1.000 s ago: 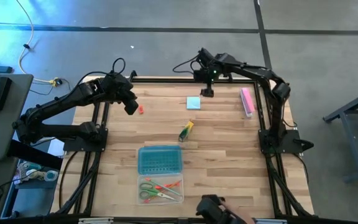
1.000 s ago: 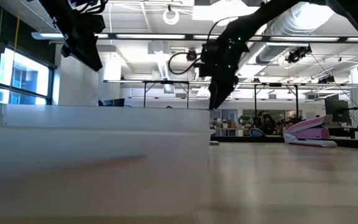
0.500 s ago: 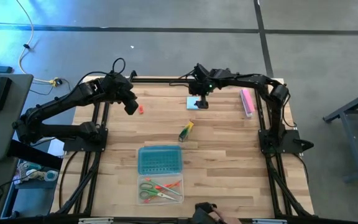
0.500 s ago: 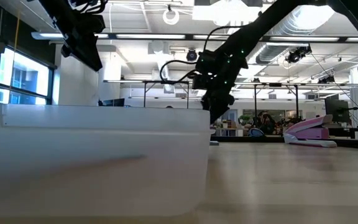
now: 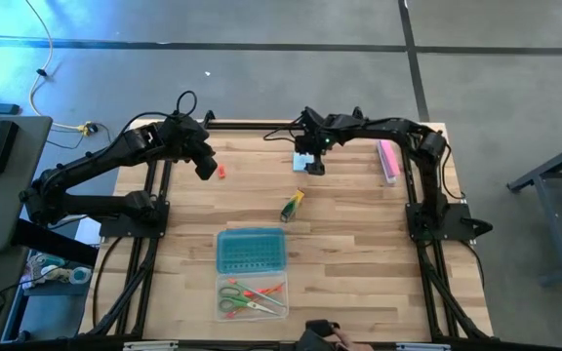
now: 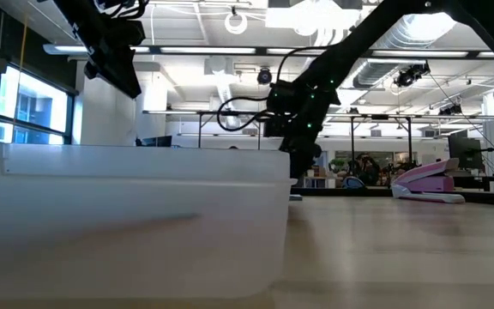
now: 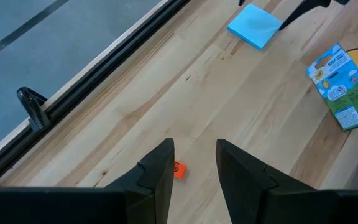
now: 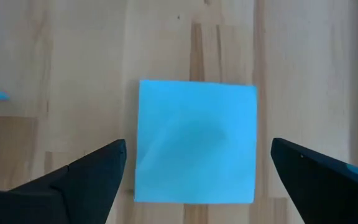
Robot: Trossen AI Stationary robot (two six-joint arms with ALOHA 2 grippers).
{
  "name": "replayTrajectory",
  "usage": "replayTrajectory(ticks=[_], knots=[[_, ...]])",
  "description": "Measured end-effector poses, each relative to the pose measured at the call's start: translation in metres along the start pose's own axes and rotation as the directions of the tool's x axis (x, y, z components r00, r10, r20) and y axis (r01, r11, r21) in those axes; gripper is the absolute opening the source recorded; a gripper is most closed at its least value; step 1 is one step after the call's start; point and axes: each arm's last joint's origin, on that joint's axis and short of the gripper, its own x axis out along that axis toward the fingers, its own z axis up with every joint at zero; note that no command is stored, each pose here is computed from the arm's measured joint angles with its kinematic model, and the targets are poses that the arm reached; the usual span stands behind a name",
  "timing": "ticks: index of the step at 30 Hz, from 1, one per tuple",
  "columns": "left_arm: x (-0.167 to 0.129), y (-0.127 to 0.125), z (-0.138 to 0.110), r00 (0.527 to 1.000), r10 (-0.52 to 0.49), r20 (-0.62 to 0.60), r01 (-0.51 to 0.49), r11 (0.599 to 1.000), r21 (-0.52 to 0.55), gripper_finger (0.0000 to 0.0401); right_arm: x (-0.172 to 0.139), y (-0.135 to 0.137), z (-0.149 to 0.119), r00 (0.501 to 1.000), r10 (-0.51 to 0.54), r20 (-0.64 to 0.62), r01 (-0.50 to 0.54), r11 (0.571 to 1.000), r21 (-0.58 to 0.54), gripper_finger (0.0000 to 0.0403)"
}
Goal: Pack school essentials
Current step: Put the blue sticky notes into the supply box
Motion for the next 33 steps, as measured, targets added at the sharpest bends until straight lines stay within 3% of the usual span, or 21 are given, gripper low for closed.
replayTrajectory(ticks=[18, 33], knots=[[0.000, 0.000, 0.000, 1.000, 0.003, 0.001, -0.003, 1.000, 0.000, 0.0110, 0.018, 0.001, -0.005, 0.999, 0.010, -0.042, -0.009, 1.000, 0.008, 0.0391], [0.000, 0.000, 0.000, 1.000, 0.003, 0.001, -0.003, 1.000, 0.000, 0.0110, 0.015, -0.001, -0.006, 0.999, -0.006, -0.050, 0.007, 0.999, 0.038, 0.0391]])
